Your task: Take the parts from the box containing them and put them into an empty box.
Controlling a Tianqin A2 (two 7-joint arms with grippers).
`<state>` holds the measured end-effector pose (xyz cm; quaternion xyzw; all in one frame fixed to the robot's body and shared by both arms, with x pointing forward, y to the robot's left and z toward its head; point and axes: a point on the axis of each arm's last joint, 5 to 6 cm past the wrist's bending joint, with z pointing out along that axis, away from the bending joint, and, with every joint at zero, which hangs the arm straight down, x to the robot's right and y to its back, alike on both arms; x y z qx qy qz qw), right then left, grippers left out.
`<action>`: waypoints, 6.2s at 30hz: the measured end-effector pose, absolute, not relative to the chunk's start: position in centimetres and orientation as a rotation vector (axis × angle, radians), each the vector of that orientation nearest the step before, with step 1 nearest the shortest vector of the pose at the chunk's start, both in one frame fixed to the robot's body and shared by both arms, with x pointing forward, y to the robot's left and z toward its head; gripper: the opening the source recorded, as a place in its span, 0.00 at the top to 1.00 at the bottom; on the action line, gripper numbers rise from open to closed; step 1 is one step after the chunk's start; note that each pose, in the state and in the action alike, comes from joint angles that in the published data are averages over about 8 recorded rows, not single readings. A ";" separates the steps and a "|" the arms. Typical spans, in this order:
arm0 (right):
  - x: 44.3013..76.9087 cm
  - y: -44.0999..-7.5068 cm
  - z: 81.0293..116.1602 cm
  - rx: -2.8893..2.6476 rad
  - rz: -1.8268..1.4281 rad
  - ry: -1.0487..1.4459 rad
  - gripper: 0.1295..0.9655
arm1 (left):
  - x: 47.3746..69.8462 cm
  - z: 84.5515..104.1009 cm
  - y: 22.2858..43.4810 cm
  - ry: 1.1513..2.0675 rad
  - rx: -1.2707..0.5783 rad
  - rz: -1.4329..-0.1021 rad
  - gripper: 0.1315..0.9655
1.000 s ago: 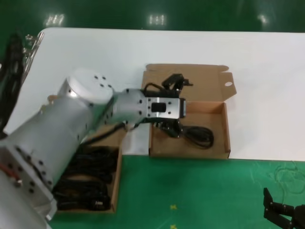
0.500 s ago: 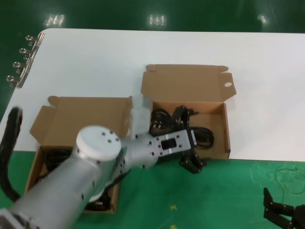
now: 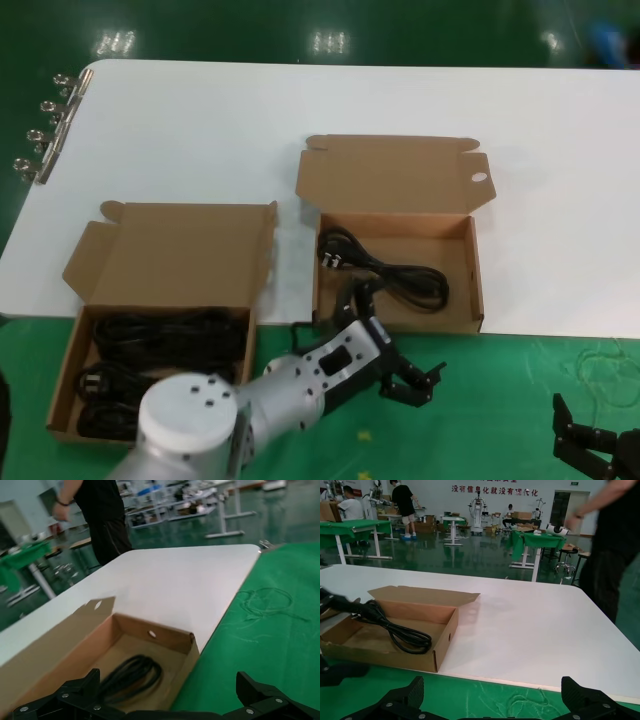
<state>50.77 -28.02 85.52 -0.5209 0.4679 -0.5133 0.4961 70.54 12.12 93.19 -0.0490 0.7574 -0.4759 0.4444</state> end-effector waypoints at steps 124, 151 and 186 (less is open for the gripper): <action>50.8 -28.0 85.5 -1.262 -1.244 1.134 0.00 | 50.3 85.5 28.0 1.255 -1.124 -1.194 0.00; 50.8 -28.0 85.5 -1.262 -1.244 1.134 0.00 | 50.3 85.5 28.0 1.255 -1.124 -1.194 0.00; 50.8 -28.0 85.5 -1.262 -1.244 1.134 0.00 | 50.3 85.5 28.0 1.255 -1.124 -1.194 0.00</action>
